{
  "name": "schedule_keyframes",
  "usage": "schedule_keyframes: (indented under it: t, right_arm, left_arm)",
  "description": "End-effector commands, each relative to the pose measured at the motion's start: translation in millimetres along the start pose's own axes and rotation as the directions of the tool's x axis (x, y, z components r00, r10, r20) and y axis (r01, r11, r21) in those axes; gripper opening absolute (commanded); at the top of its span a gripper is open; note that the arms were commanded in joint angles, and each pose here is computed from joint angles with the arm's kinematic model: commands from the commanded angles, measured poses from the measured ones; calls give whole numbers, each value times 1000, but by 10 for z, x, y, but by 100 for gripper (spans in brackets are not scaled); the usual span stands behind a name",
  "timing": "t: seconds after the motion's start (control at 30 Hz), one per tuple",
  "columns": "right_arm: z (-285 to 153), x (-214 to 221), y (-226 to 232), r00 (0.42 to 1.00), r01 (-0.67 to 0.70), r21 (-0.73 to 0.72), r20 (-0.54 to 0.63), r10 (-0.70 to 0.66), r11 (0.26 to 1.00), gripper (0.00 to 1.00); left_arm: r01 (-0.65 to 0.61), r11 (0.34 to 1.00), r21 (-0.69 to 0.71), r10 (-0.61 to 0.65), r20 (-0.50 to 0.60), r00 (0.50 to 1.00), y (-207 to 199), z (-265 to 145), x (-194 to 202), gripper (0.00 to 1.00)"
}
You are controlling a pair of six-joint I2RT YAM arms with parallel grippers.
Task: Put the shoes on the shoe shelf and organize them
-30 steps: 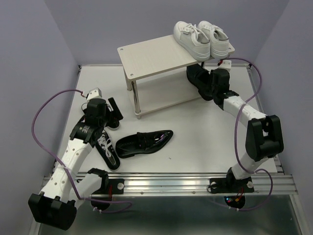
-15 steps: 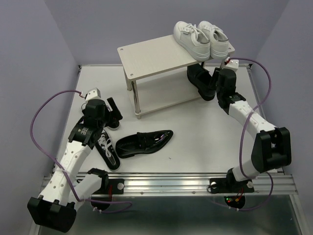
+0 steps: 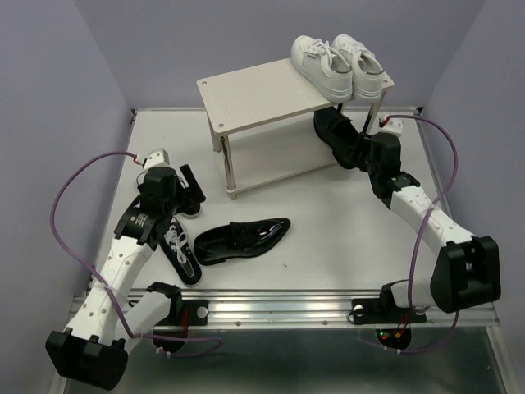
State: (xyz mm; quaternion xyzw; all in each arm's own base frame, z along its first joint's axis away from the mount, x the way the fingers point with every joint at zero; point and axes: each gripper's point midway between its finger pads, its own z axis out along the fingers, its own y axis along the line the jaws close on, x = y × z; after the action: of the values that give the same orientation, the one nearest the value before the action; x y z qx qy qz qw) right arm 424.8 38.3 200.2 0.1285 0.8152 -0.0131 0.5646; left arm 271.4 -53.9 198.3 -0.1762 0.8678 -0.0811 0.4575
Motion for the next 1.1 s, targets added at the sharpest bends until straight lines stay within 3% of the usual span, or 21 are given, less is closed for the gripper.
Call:
schedule_keyframes:
  t: [0.0, 0.1, 0.13, 0.23, 0.4, 0.6, 0.73, 0.87, 1.07]
  right_arm:
    - [-267, -11, 46, 999, -47, -65, -22, 46, 997, 69]
    - [-498, 109, 23, 994, -88, -93, -69, 82, 992, 71]
    - [-565, 130, 43, 991, -115, -110, -81, 106, 987, 79]
    - [-785, 165, 6, 985, -157, -125, -97, 145, 980, 88]
    - [-1043, 187, -122, 982, -168, -104, -107, 157, 980, 92]
    - [-1258, 51, -174, 981, -183, -112, -80, 175, 977, 94]
    - [-1308, 31, -160, 979, -194, -124, -83, 185, 973, 95]
    - [-1330, 54, -146, 978, -201, -135, -90, 190, 970, 95]
    - [-1327, 41, -126, 978, -200, -143, -92, 188, 969, 95]
  left_arm:
    - [-27, 999, 38, 26, 11, 1000, -114, -121, -115, 99]
    - [-99, 995, -8, 98, -80, 992, -83, -197, 54, 98]
    - [-117, 993, -7, 116, -95, 989, -137, -243, 85, 97]
    - [-167, 986, -22, 159, -201, 967, -188, -300, 367, 93]
    - [-206, 978, -8, 193, -320, 928, -355, -354, 852, 86]
    - [-139, 987, 81, 160, -368, 916, -707, -391, 1257, 85]
    - [24, 989, 147, 34, -379, 925, -968, -395, 1381, 86]
    - [103, 983, 150, -37, -385, 922, -947, -321, 1523, 85]
    - [112, 976, 189, -26, -407, 913, -1067, -219, 1667, 72]
